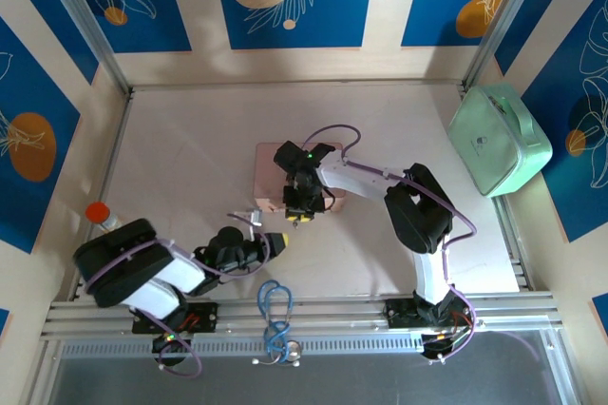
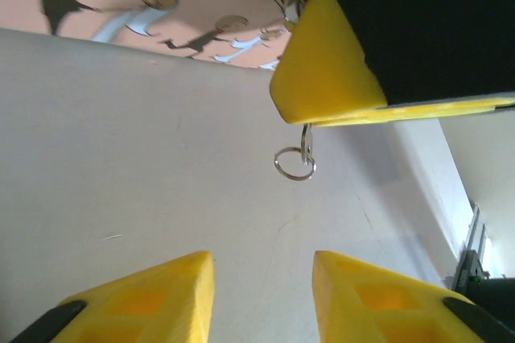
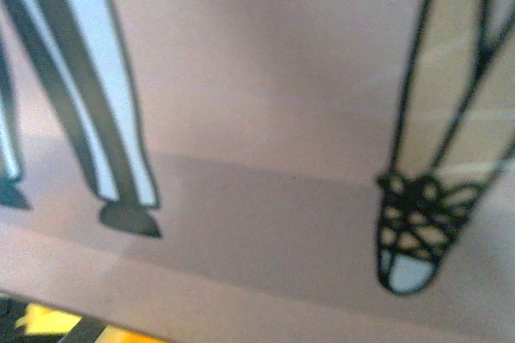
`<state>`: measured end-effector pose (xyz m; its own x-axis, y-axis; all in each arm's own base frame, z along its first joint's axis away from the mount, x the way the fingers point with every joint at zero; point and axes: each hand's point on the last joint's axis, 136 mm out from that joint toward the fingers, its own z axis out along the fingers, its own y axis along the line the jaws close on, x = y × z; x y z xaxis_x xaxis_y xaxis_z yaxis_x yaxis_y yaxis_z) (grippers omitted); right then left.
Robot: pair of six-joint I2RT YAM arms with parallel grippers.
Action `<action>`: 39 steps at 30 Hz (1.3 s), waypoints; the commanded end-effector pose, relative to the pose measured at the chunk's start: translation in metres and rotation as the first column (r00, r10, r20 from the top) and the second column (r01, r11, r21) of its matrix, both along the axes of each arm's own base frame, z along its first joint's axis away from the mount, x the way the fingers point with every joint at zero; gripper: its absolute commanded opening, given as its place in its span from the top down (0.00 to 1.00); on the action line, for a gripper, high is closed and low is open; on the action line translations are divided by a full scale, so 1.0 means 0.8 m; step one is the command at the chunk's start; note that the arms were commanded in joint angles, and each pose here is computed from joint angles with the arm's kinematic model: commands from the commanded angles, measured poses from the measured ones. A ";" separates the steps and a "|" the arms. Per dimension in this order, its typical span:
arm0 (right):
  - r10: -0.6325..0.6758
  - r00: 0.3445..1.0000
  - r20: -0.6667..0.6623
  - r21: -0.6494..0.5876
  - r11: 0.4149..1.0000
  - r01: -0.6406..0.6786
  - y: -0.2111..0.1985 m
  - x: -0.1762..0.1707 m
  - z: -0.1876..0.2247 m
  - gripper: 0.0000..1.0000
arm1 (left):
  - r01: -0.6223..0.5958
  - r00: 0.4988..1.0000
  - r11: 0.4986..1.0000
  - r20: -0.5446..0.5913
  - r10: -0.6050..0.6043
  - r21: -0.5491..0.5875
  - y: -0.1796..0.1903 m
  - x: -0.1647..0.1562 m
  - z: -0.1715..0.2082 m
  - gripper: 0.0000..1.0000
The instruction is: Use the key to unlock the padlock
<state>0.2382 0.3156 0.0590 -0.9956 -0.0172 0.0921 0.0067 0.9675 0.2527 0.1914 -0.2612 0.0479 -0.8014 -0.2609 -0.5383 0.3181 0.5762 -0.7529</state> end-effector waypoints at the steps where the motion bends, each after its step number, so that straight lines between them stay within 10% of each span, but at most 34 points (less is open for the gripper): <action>1: -0.013 0.979 -0.202 0.043 0.999 0.023 0.002 -0.042 -0.001 1.00 | 0.047 0.993 0.987 0.110 -0.030 -0.152 -0.027 0.006 0.048 0.56; 9: -0.026 0.979 -0.202 0.048 0.998 0.036 0.007 -0.040 -0.006 1.00 | 0.030 0.979 0.994 0.204 -0.008 -0.102 -0.031 0.011 0.061 0.48; 39: -0.055 0.978 -0.201 0.059 0.996 0.068 0.008 -0.041 -0.010 1.00 | -0.046 0.981 0.996 0.186 0.060 -0.083 -0.048 0.042 0.038 0.78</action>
